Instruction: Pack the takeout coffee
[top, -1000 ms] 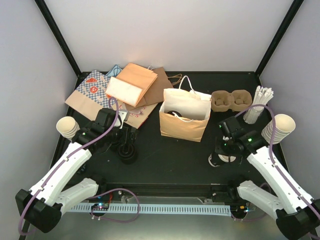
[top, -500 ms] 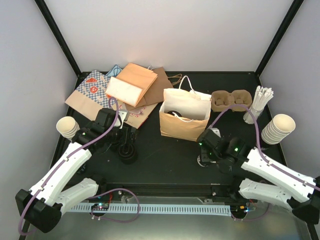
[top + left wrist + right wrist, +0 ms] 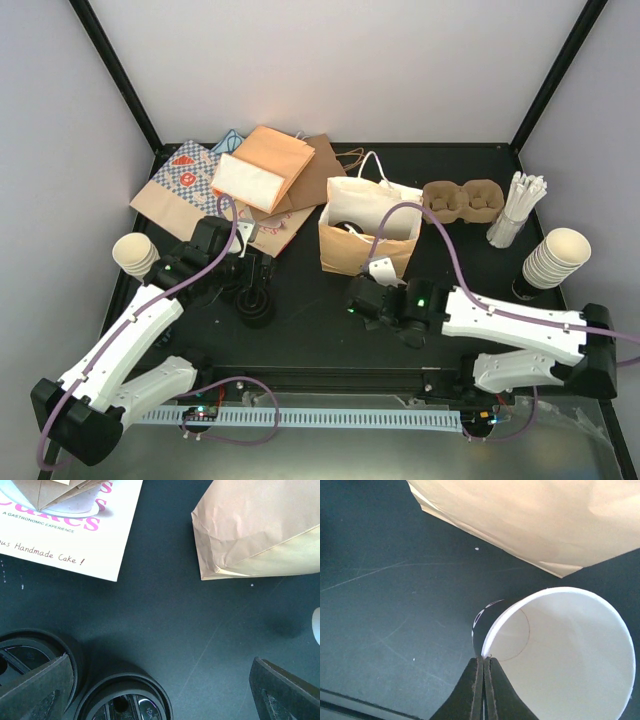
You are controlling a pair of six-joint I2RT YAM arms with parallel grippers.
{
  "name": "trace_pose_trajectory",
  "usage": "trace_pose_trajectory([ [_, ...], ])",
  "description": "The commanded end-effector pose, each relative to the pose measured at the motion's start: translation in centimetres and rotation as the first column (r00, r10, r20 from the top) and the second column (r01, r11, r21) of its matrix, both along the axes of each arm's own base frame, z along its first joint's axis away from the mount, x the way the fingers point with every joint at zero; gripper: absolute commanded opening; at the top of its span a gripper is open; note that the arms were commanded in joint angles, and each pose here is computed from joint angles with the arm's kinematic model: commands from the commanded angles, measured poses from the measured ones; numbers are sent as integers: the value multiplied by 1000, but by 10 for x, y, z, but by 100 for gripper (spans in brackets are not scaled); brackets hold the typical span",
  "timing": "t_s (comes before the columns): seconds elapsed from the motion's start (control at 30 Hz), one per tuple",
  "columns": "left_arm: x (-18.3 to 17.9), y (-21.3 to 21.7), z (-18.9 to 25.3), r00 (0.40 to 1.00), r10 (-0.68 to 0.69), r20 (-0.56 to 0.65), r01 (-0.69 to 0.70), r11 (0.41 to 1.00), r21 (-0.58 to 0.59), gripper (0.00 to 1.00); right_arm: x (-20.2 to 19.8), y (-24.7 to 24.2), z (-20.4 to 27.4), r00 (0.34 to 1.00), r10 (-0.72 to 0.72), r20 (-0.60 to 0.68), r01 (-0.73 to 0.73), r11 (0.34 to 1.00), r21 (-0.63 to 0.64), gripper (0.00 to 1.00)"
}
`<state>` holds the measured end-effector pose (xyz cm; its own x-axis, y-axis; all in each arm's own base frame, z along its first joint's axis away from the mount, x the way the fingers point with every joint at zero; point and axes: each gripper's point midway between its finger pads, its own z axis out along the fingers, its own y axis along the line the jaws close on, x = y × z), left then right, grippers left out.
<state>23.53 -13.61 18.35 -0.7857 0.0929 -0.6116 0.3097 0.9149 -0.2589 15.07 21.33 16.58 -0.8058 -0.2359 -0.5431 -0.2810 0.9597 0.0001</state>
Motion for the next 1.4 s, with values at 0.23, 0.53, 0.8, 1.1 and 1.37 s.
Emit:
trace_pose_trajectory([
  [0.23,2,-1,7,999,-5,35,5,1000,0,99,12,32,-6,996,75,44,-72,995,-66,1],
  [0.53,2,0,6,1000,-3,31,3,1000,2,99,3,51,-24,990,139,7,-138,986,-93,1],
  [0.8,2,0,6,999,-3,32,3,1000,2,99,-1,57,-40,987,160,-20,-161,977,-138,1],
  [1.1,2,0,7,999,-2,36,2,1000,1,99,-1,58,-30,988,154,4,-152,976,-154,11],
  [1.37,2,1,8,999,5,40,-5,1000,4,99,4,61,8,986,153,67,-147,985,-93,34],
])
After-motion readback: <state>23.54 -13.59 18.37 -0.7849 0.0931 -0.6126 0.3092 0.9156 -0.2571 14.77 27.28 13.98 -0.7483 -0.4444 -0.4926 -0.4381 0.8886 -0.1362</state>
